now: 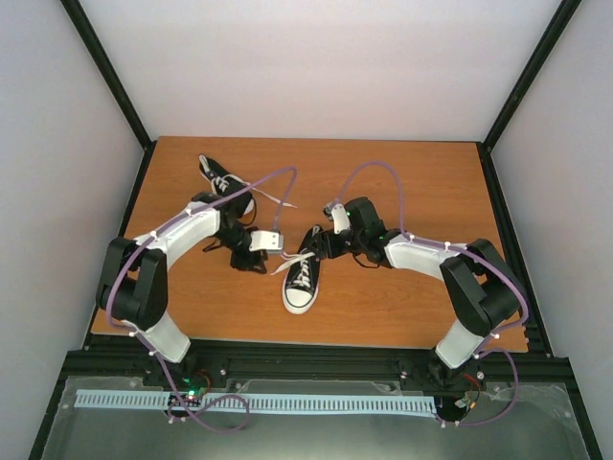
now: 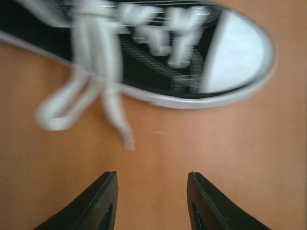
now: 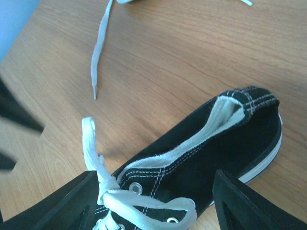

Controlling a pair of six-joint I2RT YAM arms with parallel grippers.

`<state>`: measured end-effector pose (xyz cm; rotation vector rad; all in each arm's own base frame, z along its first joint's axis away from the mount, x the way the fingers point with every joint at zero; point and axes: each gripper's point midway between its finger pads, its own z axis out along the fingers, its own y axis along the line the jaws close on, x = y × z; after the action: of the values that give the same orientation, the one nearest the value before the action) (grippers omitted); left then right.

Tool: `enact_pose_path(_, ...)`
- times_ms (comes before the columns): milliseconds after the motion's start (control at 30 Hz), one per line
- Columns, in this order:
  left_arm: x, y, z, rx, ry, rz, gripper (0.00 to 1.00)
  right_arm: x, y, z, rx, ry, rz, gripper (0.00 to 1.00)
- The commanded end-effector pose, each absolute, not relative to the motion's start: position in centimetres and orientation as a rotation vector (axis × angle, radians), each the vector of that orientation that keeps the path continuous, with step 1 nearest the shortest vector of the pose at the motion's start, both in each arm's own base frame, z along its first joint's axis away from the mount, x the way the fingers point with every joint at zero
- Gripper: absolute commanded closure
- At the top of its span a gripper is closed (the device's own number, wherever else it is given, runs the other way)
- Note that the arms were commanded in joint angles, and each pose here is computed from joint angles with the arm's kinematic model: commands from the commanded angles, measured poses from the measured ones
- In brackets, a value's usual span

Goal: Tie the shoes

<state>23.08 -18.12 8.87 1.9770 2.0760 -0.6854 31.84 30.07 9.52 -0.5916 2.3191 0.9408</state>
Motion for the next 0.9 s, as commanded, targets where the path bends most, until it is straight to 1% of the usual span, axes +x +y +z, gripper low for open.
enact_pose_path(0, 32.0, -19.0, 8.9, 1.843, 1.964, -0.318, 0.57, 31.9, 30.1, 8.9, -0.6, 2.358, 0.939, 0.32)
enact_pose_path(100, 33.5, -20.1, 8.5, 1.862, 1.903, -0.243, 0.57, 31.7, 30.1, 8.7, -0.593, 2.381, 0.951, 0.32)
enact_pose_path(267, 32.5, -21.5, 7.2, 1.999, 1.778, -0.244, 0.55, 31.3, 30.0, 8.2, -0.589, 2.398, 0.961, 0.33)
enact_pose_path(400, 32.5, -21.9, 6.3, 2.027, 1.762, -0.252, 0.56, 31.1, 30.4, 8.0, -0.599, 2.402, 0.99, 0.39)
enact_pose_path(533, 32.6, -22.0, 5.3, 2.06, 1.76, -0.246, 0.56, 31.1, 30.1, 7.8, -0.598, 2.412, 0.971, 0.38)
enact_pose_path(700, 31.0, -22.2, 5.0, 2.133, 1.725, -0.315, 0.55, 30.8, 29.6, 7.4, -0.607, 2.437, 0.932, 0.38)
enact_pose_path(767, 30.6, -22.2, 5.0, 2.149, 1.715, -0.332, 0.55, 30.4, 29.9, 7.5, -0.626, 2.433, 0.972, 0.42)
enact_pose_path(867, 30.5, -22.6, 5.4, 2.129, 1.71, -0.352, 0.57, 30.2, 30.3, 7.6, -0.636, 2.437, 1.009, 0.55)
